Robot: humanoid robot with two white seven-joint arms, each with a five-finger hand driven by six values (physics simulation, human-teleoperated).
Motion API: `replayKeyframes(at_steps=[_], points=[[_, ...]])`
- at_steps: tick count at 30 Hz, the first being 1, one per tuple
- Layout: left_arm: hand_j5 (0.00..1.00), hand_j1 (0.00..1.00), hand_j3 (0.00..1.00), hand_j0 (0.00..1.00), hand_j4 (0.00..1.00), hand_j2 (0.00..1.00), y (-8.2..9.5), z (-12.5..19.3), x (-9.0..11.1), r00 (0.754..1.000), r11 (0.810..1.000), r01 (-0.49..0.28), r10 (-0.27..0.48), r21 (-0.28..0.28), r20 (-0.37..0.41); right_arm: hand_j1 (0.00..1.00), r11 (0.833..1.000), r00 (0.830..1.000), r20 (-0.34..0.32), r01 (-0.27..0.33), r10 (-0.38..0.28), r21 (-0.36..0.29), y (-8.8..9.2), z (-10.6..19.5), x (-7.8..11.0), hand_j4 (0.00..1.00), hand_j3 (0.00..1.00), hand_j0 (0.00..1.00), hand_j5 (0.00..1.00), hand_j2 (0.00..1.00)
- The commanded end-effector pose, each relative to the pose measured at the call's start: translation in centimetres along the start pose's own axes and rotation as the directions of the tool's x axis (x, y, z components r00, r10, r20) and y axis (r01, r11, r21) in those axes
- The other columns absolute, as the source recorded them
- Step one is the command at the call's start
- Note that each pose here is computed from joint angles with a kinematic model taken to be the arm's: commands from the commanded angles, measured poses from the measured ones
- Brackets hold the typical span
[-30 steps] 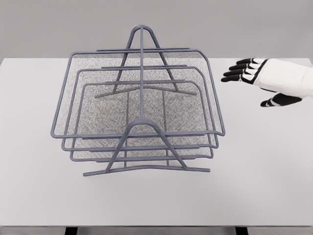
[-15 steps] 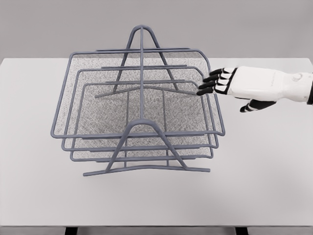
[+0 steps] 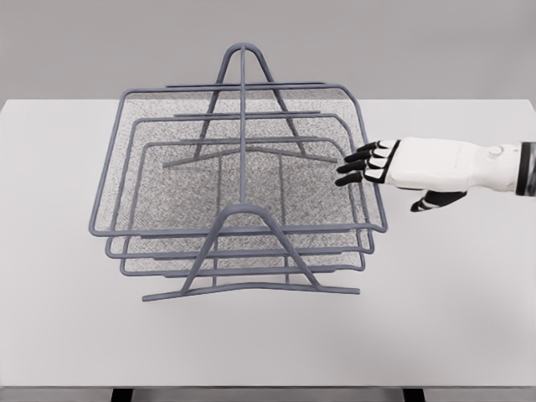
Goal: Pull out the upper folder box with right arm
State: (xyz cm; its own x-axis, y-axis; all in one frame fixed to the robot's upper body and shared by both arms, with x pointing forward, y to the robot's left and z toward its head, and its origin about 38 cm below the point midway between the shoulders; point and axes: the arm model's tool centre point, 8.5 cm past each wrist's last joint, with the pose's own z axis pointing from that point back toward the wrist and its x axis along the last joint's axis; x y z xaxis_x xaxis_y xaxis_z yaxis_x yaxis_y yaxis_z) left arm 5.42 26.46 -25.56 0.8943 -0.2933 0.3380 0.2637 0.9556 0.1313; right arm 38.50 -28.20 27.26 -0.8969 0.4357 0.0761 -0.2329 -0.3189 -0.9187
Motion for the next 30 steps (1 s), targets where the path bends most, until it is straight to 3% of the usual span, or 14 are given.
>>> replayKeyframes(at_steps=[1, 30], points=[[1.00, 1.00, 1.00, 1.00, 1.00, 1.00, 0.1, -0.1, 0.2, 1.000, 1.000, 0.000, 0.000, 0.001, 0.003, 1.00, 0.999, 0.999, -0.035, -0.029, 0.030, 0.041, 0.4, 0.8, -0.5, 1.00, 1.00, 1.00, 1.00, 1.00], [1.00, 1.00, 1.00, 1.00, 1.00, 1.00, 0.1, -0.1, 0.2, 1.000, 1.000, 0.000, 0.000, 0.001, 0.003, 1.00, 0.989, 0.982, -0.184, -0.011, 0.038, 0.145, 1.2, 6.9, -2.4, 1.00, 1.00, 1.00, 1.00, 1.00]])
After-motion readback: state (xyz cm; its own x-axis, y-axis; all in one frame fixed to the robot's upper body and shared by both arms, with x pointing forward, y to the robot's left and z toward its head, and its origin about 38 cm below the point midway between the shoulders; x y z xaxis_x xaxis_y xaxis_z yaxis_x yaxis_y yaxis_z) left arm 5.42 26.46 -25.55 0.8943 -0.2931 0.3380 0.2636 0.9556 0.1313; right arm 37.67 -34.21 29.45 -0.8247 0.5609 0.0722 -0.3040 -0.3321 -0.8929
